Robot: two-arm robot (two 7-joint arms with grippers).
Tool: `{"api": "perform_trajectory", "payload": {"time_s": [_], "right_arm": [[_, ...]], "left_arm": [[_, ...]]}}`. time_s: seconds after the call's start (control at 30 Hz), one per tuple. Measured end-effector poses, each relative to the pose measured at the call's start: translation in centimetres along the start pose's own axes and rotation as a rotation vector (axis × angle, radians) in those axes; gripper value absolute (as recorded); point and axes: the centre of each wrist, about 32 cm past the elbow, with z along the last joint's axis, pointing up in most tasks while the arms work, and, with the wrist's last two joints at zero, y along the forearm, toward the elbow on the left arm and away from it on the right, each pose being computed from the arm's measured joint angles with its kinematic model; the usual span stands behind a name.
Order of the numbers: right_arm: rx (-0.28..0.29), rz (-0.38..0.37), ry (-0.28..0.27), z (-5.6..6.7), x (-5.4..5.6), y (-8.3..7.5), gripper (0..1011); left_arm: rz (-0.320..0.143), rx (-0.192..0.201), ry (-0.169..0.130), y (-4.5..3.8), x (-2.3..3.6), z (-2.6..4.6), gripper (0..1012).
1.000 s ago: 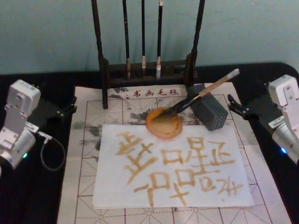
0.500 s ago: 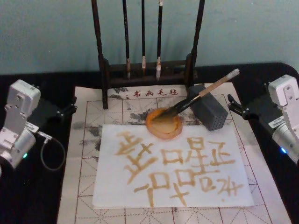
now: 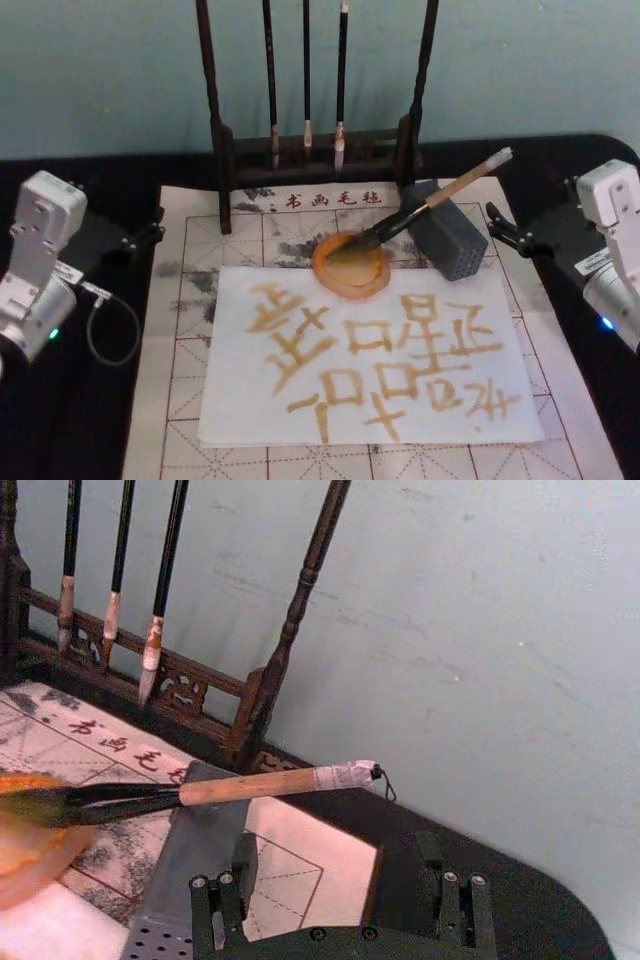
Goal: Pick up the brush from the inkstone, write on the paper, then place the brush back to its original position.
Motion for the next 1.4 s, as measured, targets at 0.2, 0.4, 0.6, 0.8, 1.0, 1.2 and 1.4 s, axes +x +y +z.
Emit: {"api": "perform_trajectory", "payload": {"time_s": [0.2, 0.4, 0.6, 0.8, 1.0, 1.2, 1.4], "right_arm": [[-0.024, 0.026, 0.100, 0.6, 0.3, -0.6, 1000], [-0.068, 0.064, 0.256, 1.3, 0.7, -1.1, 1000], [-0.123, 0.099, 0.457, 2.0, 1.0, -1.2, 1000], [-0.145, 0.117, 0.640, 2.5, 0.7, -0.8, 1000], [-0.149, 0.118, 0.798, 2.9, 0.6, 0.0, 1000], [-0.163, 0.105, 0.928, 3.0, 0.8, 1.0, 1000], [-0.173, 0.086, 1.067, 3.2, 0.9, 2.0, 1000]], "left_arm": [[0.000, 0.000, 0.000, 0.00, 0.00, 0.00, 1001], [0.000, 0.000, 0.000, 0.00, 0.00, 0.00, 1001], [0.000, 0.000, 0.000, 0.00, 0.00, 0.00, 1001], [0.000, 0.000, 0.000, 0.00, 0.00, 0.00, 1001], [0.000, 0.000, 0.000, 0.00, 0.00, 0.00, 1001], [0.000, 0.000, 0.000, 0.00, 0.00, 0.00, 1001], [0.000, 0.000, 0.000, 0.00, 0.00, 0.00, 1001]]}}
